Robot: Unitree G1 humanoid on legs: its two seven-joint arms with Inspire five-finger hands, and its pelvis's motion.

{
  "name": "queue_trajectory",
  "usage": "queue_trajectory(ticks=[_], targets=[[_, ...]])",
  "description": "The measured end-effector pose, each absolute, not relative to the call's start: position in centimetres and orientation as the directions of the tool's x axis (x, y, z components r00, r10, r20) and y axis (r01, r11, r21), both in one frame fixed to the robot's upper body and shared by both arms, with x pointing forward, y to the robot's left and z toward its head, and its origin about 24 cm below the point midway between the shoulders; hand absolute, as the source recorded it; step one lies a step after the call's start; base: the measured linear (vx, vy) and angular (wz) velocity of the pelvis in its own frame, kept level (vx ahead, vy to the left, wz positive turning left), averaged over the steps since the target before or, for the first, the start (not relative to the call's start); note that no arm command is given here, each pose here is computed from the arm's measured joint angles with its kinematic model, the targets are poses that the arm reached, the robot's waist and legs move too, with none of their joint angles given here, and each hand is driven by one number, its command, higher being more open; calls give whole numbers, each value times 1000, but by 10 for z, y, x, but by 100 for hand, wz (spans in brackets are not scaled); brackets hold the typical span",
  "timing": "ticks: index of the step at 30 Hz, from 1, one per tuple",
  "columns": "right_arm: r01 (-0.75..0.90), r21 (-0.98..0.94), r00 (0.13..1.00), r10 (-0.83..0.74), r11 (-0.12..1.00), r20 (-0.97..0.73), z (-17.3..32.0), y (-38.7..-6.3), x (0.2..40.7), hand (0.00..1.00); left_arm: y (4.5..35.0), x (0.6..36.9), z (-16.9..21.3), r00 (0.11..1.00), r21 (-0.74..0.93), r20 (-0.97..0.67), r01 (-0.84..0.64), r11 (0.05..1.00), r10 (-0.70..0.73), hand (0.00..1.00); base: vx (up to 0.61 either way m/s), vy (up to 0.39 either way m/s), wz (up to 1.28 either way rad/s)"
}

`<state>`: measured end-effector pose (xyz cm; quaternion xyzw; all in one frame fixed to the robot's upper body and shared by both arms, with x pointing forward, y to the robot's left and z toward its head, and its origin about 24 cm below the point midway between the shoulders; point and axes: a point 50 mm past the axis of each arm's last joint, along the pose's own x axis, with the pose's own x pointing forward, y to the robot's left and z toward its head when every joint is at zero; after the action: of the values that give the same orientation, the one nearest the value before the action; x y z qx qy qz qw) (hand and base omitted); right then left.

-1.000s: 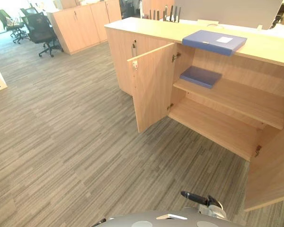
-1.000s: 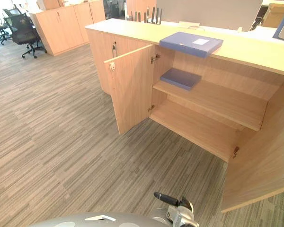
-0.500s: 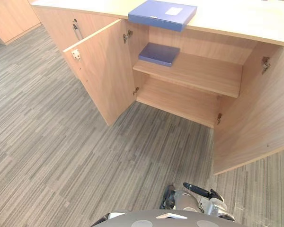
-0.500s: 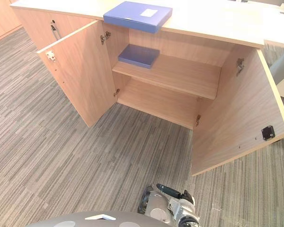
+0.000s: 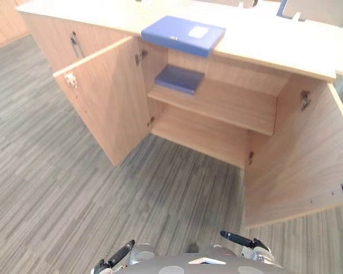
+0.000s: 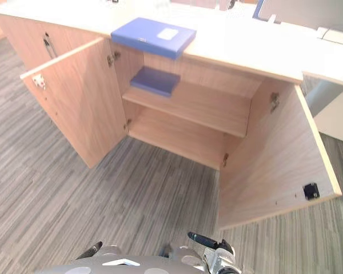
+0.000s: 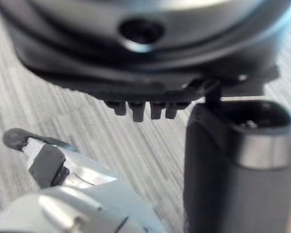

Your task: Walk over to the cabinet, pick up the folder, carry it to the office cabinet, place the folder inside the office cabinet, then close the office cabinet door

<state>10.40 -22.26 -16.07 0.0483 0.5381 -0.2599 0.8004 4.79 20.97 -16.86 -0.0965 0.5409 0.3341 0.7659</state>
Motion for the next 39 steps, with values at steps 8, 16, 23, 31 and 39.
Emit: queue_trajectory(ticks=[8,16,23,31,39], targets=[[466,-168,310,-338,868,-888,-160,-211,115,100,207,38,-169,187,215,-894,-620,754,408,100,278,222,-63],[483,-104,314,-283,869,-906,-163,-190,118,100,218,37,-167,188,236,-880,-623,746,436,100,249,206,-9],[444,-118,327,-283,888,-902,-162,-193,119,100,219,39,-167,203,244,-880,-583,775,430,100,7,23,-15],[457,-215,272,-365,863,-890,-160,-230,100,100,207,19,-170,155,254,-901,-568,783,405,100,-76,44,-24],[498,-167,274,-337,851,-901,-163,-215,101,100,215,22,-169,177,263,-894,-537,801,412,100,43,-44,25]])
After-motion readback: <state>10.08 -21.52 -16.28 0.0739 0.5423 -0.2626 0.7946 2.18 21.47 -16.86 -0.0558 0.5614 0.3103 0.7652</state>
